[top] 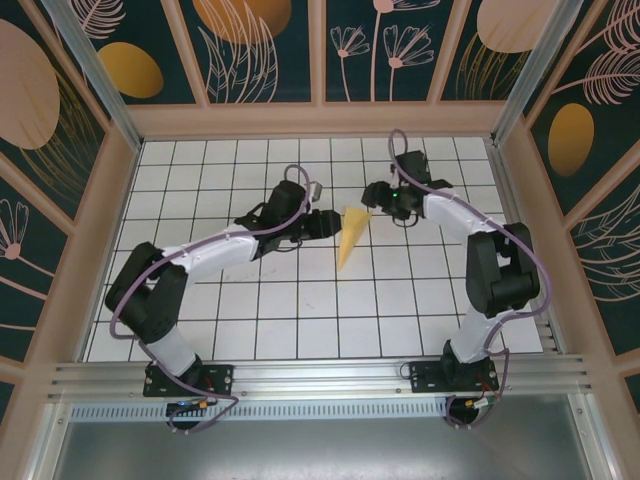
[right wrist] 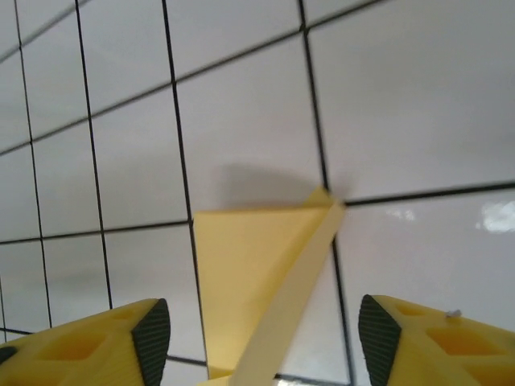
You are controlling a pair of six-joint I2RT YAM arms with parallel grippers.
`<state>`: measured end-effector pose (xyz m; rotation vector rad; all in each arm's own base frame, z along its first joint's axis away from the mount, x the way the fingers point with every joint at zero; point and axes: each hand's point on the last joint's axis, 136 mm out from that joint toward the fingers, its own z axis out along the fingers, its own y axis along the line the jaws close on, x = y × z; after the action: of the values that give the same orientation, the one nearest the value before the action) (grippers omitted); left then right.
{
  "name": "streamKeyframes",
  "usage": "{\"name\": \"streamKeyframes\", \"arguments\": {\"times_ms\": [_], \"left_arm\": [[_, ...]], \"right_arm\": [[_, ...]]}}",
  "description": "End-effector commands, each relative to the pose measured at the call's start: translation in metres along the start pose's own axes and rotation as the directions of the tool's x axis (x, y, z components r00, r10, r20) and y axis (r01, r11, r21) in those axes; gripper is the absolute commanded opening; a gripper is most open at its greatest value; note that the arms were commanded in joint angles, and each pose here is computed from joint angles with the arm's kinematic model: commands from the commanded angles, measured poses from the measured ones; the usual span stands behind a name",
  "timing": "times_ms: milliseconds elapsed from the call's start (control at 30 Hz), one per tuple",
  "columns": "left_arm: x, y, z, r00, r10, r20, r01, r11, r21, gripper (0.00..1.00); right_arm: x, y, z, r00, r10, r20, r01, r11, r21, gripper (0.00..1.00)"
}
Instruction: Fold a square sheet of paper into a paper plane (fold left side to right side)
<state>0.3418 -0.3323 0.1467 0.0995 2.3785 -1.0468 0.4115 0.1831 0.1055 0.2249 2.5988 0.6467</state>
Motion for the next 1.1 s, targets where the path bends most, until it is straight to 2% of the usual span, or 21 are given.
{"name": "streamKeyframes", "arguments": {"times_ms": [0,133,200,400,533,667,767,867,1000,1067], "left_arm": [[0.0,0.032,-0.006,0.998,-0.01,0.057,0.017,0.992,-0.122,0.48],[0.001,0.035,-0.007,0.998,-0.014,0.056,0.021,0.991,-0.129,0.48],[0.001,0.035,-0.009,0.998,-0.014,0.059,0.021,0.991,-0.132,0.48],[-0.011,0.04,-0.023,0.993,0.011,0.12,0.012,0.981,-0.195,0.49],[-0.021,0.043,-0.036,0.985,0.035,0.169,0.007,0.97,-0.242,0.5],[-0.031,0.046,-0.051,0.974,0.053,0.222,0.012,0.958,-0.285,0.52],[-0.036,0.046,-0.061,0.963,0.06,0.263,0.023,0.953,-0.302,0.54],[-0.036,0.05,-0.067,0.957,0.063,0.283,0.031,0.949,-0.315,0.56],[-0.035,0.053,-0.069,0.957,0.064,0.282,0.033,0.944,-0.328,0.58],[-0.035,0.053,-0.069,0.957,0.066,0.282,0.033,0.943,-0.331,0.59]], "right_arm": [[0.039,-0.003,0.012,0.996,0.054,-0.068,-0.047,0.994,0.094,0.69],[0.065,-0.005,0.032,0.989,0.079,-0.126,-0.063,0.99,0.125,0.69],[0.073,-0.007,0.038,0.986,0.085,-0.147,-0.064,0.988,0.142,0.63],[0.084,-0.001,0.036,0.981,0.076,-0.181,-0.054,0.991,0.123,0.22],[0.083,0.026,0.021,0.985,0.013,-0.172,-0.013,1.0,0.001,0.0],[0.089,0.055,0.003,0.982,-0.059,-0.177,0.031,0.987,-0.155,0.0],[0.098,0.057,-0.005,0.982,-0.083,-0.171,0.043,0.974,-0.221,0.0],[0.11,0.038,0.001,0.978,-0.067,-0.197,0.02,0.972,-0.233,0.0],[0.123,0.0,0.018,0.971,-0.029,-0.239,-0.016,0.983,-0.183,0.0],[0.119,-0.017,0.019,0.971,-0.024,-0.238,-0.006,0.992,-0.123,0.13]]}}
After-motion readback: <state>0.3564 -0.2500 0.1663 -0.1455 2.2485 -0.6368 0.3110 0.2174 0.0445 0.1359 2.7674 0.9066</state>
